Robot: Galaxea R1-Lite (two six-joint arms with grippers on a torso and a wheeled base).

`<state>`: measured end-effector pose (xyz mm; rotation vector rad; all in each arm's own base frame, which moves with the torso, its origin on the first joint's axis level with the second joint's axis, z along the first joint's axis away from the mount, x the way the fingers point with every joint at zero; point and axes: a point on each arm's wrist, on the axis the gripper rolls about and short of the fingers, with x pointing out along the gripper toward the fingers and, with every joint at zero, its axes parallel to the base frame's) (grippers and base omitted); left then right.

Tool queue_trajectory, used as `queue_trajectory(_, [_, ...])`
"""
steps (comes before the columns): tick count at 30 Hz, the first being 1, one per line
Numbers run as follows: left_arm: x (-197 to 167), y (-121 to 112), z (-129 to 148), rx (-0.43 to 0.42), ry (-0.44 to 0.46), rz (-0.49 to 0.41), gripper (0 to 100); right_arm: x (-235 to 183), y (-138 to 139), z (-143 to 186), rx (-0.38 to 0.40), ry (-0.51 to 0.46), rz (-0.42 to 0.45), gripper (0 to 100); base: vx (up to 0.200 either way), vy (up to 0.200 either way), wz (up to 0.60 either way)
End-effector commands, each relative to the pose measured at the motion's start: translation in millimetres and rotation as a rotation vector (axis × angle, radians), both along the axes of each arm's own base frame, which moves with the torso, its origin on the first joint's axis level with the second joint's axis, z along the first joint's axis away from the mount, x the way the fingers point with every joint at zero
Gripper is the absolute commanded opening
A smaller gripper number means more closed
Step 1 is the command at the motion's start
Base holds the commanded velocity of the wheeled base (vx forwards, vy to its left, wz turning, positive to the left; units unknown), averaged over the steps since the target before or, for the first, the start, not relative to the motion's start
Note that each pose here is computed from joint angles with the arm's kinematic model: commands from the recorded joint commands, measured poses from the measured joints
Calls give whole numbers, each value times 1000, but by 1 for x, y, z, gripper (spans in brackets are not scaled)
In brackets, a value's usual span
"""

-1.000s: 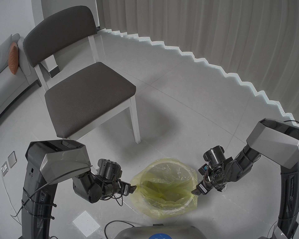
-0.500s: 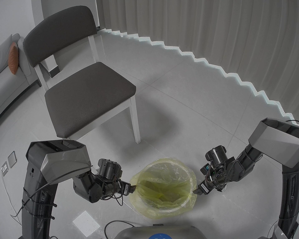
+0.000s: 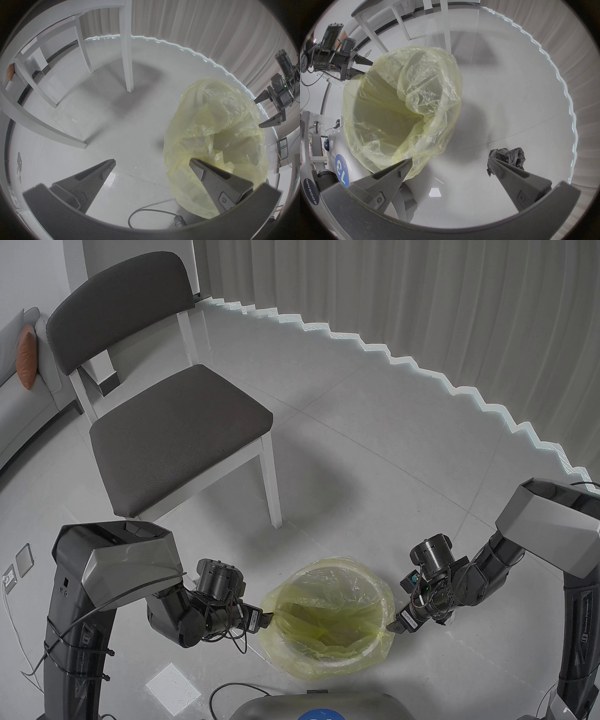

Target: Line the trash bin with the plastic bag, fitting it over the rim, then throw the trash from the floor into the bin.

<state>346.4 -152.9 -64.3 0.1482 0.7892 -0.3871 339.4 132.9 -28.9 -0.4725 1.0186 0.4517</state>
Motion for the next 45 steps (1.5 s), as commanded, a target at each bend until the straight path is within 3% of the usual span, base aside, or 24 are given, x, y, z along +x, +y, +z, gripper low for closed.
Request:
queue_trajectory(1, [1,0,0,-1,-1,1,100,3,-4,-12,-10,24,-11,100,0,0,0])
queue_trajectory(14, [19,-2,2,-10,-25,10,100,33,-2,-33,-14,22,-25,100,0,0,0])
queue_trajectory(19, [27,-3,4,25,55,15,100,42,-3,-32,-26,63,-37,100,0,0,0])
queue_trajectory(26, [43,-4,7,11,51,14,100,49,-4,-30,-20,46,-44,100,0,0,0])
queue_trajectory(34, [50,-6,9,25,111,20,100,43,-7,-29,-27,75,-51,100,0,0,0])
queue_trajectory(45, [31,11,30,-6,31,42,100,43,-34,20,10,-7,-109,100,0,0,0])
